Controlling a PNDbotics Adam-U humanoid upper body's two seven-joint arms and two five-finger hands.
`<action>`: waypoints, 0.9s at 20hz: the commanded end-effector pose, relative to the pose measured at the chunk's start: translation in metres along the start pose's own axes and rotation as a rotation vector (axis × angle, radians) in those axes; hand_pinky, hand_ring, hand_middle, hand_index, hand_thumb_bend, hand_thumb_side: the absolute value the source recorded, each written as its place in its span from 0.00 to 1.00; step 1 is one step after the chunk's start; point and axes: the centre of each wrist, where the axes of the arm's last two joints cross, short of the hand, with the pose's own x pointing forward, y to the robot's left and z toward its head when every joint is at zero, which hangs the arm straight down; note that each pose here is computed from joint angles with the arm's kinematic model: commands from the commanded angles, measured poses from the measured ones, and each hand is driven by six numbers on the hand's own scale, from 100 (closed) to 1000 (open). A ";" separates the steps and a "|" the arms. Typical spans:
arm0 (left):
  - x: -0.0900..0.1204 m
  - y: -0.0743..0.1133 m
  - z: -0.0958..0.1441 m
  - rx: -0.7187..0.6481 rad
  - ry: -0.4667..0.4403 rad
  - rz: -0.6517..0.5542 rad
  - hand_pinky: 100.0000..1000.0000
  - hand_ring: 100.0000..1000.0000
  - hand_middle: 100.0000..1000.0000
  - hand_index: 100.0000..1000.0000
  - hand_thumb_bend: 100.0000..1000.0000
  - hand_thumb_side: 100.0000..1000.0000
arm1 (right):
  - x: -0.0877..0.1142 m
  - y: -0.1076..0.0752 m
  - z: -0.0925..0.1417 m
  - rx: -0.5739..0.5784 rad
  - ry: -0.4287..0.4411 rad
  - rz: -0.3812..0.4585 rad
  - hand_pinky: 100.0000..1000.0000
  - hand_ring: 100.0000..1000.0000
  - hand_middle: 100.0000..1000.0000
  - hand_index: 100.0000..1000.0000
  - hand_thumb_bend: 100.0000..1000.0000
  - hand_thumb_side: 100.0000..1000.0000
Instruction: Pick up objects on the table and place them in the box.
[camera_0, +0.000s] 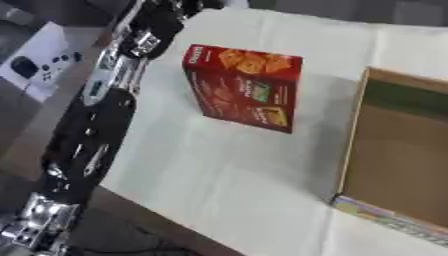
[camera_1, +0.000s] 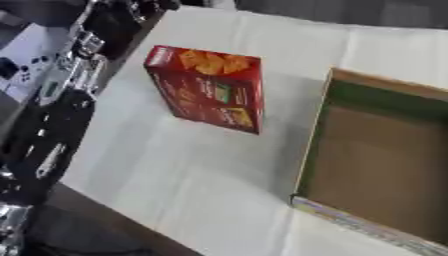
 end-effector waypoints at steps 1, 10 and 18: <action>0.008 0.013 0.002 -0.173 -0.102 -0.187 0.73 1.00 1.00 0.99 0.17 0.33 | -0.002 0.015 0.011 0.033 0.010 0.003 0.25 0.46 0.60 0.74 0.00 1.00; -0.002 0.020 0.023 -0.117 -0.009 -0.277 0.63 0.98 1.00 0.98 0.19 0.30 | -0.003 0.014 0.011 0.034 0.013 0.004 0.25 0.46 0.60 0.74 0.00 1.00; -0.011 0.022 0.038 -0.099 0.057 -0.325 0.62 0.97 1.00 0.97 0.15 0.41 | -0.005 0.014 0.011 0.033 0.014 0.008 0.25 0.46 0.60 0.74 0.00 1.00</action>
